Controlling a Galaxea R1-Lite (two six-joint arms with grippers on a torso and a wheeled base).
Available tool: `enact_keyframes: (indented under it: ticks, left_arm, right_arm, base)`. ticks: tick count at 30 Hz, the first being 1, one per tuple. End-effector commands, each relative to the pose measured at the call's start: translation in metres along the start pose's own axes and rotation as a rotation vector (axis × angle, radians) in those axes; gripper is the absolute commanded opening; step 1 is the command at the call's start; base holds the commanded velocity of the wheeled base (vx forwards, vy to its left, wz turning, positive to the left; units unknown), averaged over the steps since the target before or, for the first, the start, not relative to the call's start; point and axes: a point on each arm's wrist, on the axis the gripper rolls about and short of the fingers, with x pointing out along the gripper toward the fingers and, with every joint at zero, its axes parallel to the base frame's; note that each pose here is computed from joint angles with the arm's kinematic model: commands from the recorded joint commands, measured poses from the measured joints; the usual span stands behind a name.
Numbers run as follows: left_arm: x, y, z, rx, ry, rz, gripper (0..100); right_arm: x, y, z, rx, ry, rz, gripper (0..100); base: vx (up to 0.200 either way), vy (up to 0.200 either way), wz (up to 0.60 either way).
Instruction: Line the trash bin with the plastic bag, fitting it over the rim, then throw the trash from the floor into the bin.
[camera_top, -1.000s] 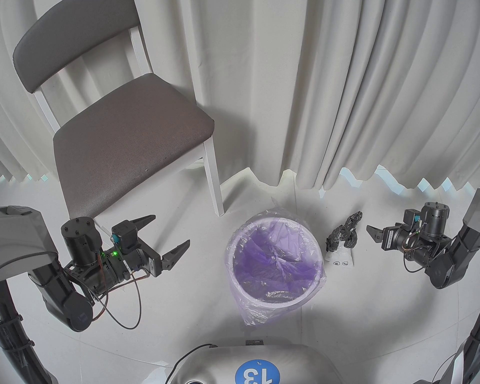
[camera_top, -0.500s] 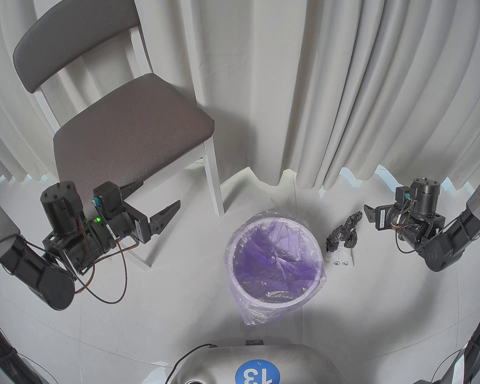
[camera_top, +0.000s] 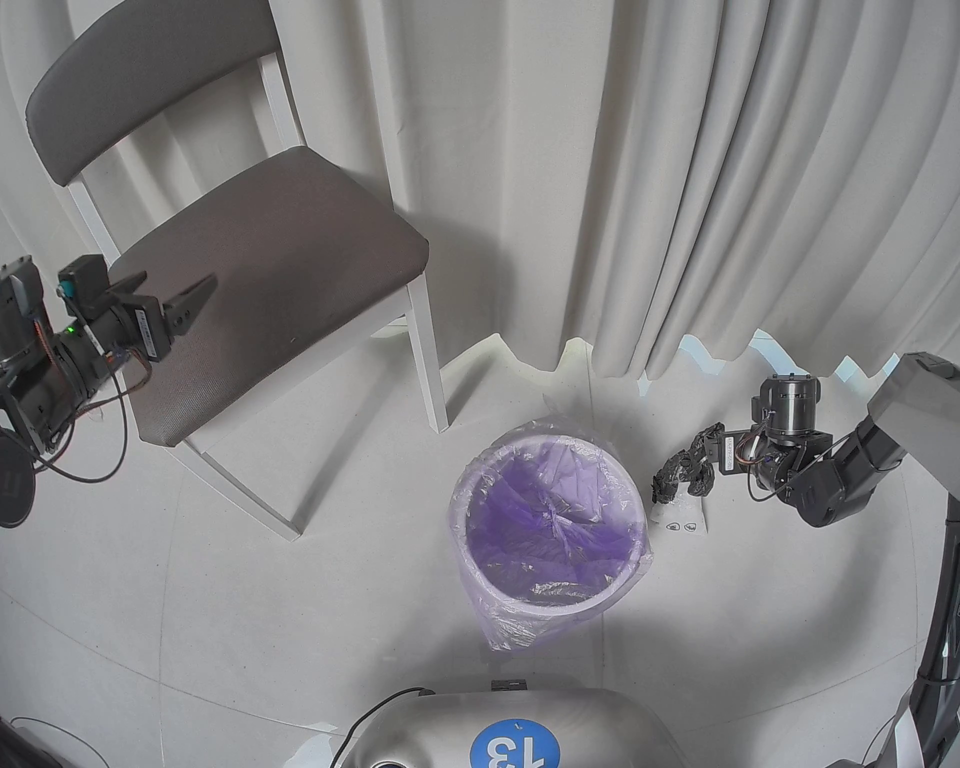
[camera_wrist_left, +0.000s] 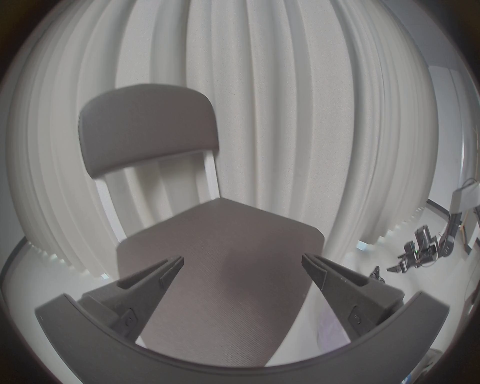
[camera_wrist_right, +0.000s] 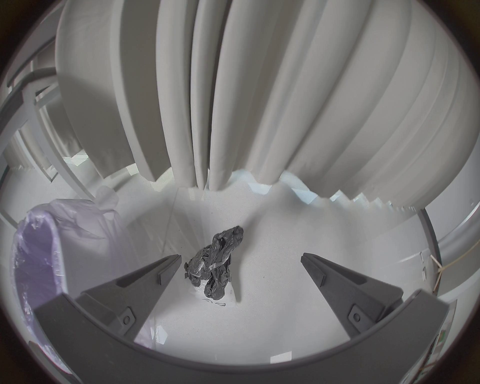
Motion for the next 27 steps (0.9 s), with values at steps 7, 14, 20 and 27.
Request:
enact_keyframes:
  ticks: [7,14,20,27]
  left_arm:
    - [-0.014,0.003,0.01,0.013,-0.038,0.029,100]
    - [-0.007,-0.001,0.001,0.01,-0.01,0.008,100]
    - [-0.004,-0.001,0.003,0.014,-0.024,0.003,100]
    - [-0.005,-0.001,0.005,0.017,-0.032,0.004,100]
  right_arm:
    - [0.05,0.009,-0.041,0.039,0.12,0.011,100]
    - [0.07,0.019,-0.042,0.205,0.13,0.08,100]
    - [0.081,0.022,-0.043,0.283,0.12,0.119,100]
    - [0.099,0.028,-0.052,0.336,0.093,0.112,100]
  base:
    - [0.0,0.0,0.0]
    - [0.0,0.0,0.0]
    - [0.0,0.0,0.0]
    - [0.0,0.0,0.0]
